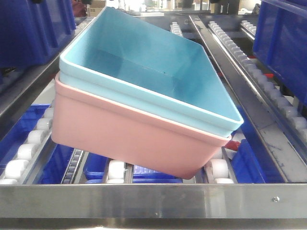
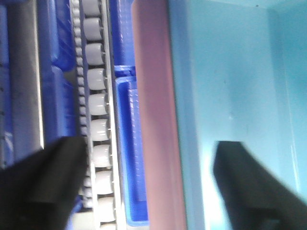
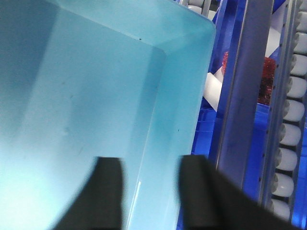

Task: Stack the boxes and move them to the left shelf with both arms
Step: 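Open both grippers and lift them off the light-blue box rim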

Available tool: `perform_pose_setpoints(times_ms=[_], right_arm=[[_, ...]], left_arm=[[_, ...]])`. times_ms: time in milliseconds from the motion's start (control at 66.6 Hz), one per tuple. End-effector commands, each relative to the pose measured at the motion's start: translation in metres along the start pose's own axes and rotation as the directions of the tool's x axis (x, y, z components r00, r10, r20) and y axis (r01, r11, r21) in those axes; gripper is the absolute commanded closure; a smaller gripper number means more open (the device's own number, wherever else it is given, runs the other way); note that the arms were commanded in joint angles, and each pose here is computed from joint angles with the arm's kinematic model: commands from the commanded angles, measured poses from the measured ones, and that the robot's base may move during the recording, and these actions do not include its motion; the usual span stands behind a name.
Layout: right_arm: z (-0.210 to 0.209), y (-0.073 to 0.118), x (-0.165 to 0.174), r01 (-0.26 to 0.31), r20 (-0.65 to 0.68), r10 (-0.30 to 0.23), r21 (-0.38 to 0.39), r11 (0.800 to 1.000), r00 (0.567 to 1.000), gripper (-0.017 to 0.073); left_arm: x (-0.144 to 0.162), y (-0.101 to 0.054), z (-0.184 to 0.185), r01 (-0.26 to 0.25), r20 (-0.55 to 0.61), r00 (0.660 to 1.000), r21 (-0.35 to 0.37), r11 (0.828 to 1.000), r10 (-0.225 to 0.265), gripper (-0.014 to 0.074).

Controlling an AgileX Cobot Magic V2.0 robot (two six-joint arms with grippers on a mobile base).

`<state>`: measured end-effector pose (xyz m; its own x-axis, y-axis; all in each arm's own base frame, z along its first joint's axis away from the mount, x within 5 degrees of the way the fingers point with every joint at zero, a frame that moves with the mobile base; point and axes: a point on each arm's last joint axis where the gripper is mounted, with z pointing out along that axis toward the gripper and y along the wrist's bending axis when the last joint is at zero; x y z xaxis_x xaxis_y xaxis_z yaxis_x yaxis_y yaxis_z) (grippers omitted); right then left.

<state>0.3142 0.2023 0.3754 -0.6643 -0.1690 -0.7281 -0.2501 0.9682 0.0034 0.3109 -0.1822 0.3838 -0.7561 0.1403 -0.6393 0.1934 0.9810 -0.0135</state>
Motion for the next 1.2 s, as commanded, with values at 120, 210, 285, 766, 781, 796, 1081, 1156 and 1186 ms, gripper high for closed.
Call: perform_pose_setpoints(times_ms=[120, 210, 285, 766, 781, 796, 1081, 1156, 1186], right_arm=[[-0.047, -0.011, -0.004, 0.024, 0.192, -0.014, -0.052, 0.998, 0.981, 0.0502], [-0.051, -0.015, 0.007, 0.051, 0.210, -0.040, -0.045, 0.998, 0.977, 0.0505], [-0.049, -0.018, 0.018, 0.076, 0.212, -0.066, -0.042, 0.996, 0.975, 0.0505], [-0.062, -0.027, 0.086, 0.154, 0.353, -0.083, -0.180, 0.972, 0.932, 0.0505], [-0.063, -0.028, 0.089, 0.157, 0.358, -0.082, -0.184, 0.970, 0.930, 0.0505], [-0.066, -0.029, 0.091, 0.158, 0.367, -0.080, -0.188, 0.969, 0.927, 0.0505], [-0.123, -0.055, 0.127, 0.155, 0.500, -0.027, -0.218, 0.964, 0.865, 0.0505], [-0.140, -0.063, 0.139, 0.152, 0.541, -0.007, -0.223, 0.963, 0.841, 0.0505], [-0.146, -0.067, 0.145, 0.151, 0.559, 0.001, -0.226, 0.962, 0.829, 0.0505]], left_arm=[[-0.003, -0.005, -0.033, -0.049, 0.118, 0.992, 0.018, 0.999, 0.046, 0.0606], [0.008, -0.004, -0.024, -0.064, 0.097, 0.993, 0.017, 0.998, 0.062, 0.0595], [0.020, -0.003, -0.015, -0.075, 0.076, 0.994, 0.016, 0.997, 0.073, 0.0596], [0.101, 0.025, -0.057, -0.078, 0.322, 0.947, 0.232, 0.970, -0.001, 0.0596], [0.104, 0.026, -0.059, -0.078, 0.330, 0.944, 0.238, 0.968, -0.005, 0.0596], [0.107, 0.028, -0.062, -0.079, 0.339, 0.941, 0.242, 0.967, -0.008, 0.0596], [0.178, 0.055, -0.115, -0.191, 0.535, 0.844, 0.330, 0.924, -0.017, 0.0596], [0.196, 0.064, -0.132, -0.226, 0.589, 0.807, 0.364, 0.904, -0.035, 0.0596], [0.202, 0.067, -0.137, -0.240, 0.606, 0.794, 0.377, 0.894, -0.043, 0.0596]])
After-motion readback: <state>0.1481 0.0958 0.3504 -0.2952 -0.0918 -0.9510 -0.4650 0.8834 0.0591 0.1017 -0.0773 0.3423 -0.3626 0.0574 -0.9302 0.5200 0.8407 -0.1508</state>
